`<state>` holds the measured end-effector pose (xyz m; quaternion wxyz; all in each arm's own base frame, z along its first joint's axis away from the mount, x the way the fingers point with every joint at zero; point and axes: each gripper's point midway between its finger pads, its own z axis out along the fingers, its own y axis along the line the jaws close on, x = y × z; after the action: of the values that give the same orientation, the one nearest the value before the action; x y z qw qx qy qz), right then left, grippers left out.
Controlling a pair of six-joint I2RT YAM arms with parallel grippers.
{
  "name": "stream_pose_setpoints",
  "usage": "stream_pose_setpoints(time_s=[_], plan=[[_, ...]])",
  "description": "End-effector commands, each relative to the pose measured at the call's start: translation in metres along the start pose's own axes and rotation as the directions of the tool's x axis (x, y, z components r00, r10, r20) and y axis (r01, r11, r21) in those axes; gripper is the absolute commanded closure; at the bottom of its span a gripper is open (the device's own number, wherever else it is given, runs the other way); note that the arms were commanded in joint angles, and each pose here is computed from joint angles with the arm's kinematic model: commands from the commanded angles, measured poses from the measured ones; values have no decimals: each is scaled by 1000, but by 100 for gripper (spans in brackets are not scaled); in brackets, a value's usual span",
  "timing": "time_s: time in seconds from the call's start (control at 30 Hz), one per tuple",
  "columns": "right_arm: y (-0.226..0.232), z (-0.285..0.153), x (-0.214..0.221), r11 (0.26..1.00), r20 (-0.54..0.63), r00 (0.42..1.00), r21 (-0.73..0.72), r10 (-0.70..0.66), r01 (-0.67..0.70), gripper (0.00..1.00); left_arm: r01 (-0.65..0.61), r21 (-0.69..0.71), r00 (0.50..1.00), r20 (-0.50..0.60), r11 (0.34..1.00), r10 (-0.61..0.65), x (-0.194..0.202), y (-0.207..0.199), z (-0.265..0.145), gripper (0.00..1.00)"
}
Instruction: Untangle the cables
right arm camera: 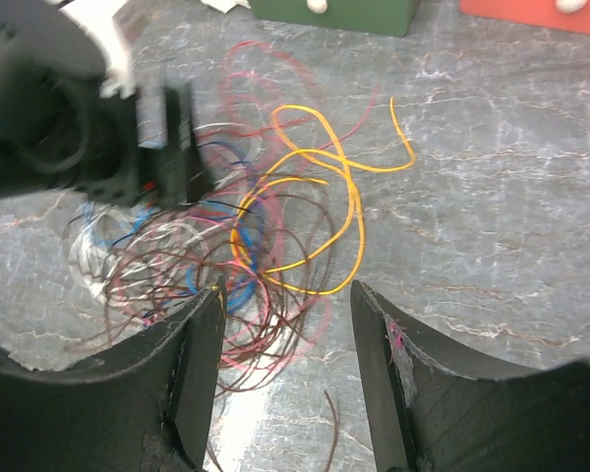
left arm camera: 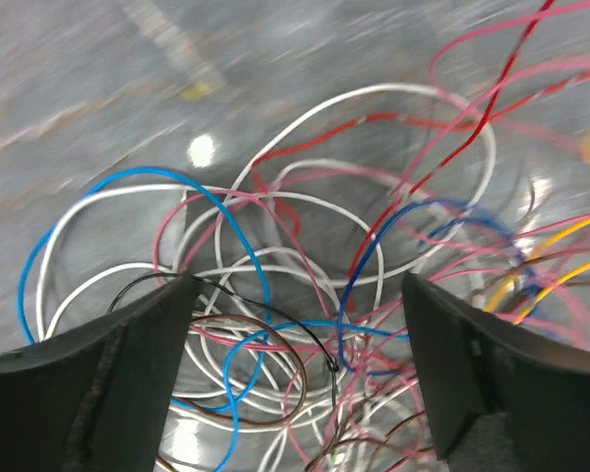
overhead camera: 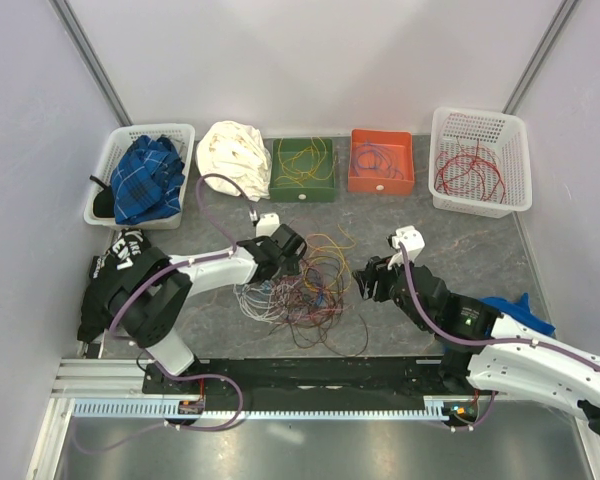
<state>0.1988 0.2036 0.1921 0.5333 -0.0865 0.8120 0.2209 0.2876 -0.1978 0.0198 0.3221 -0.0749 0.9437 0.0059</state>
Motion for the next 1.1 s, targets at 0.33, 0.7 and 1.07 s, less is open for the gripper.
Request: stream_pose_setpoints(time_s=[0.33, 0.7, 1.07], plan=[[-7, -1, 2, 1000, 10, 1000, 27, 10, -10, 38, -76, -165, 991, -121, 983, 57, 48, 50, -1, 5], [-11, -6, -1, 999, 23, 1000, 38, 10, -11, 39, -71, -132, 992, -117, 989, 56, 62, 39, -4, 98], [3, -12, -23, 999, 60, 998, -27, 21, -19, 39, -30, 457, 974, 212, 889, -77, -72, -44, -144, 98]])
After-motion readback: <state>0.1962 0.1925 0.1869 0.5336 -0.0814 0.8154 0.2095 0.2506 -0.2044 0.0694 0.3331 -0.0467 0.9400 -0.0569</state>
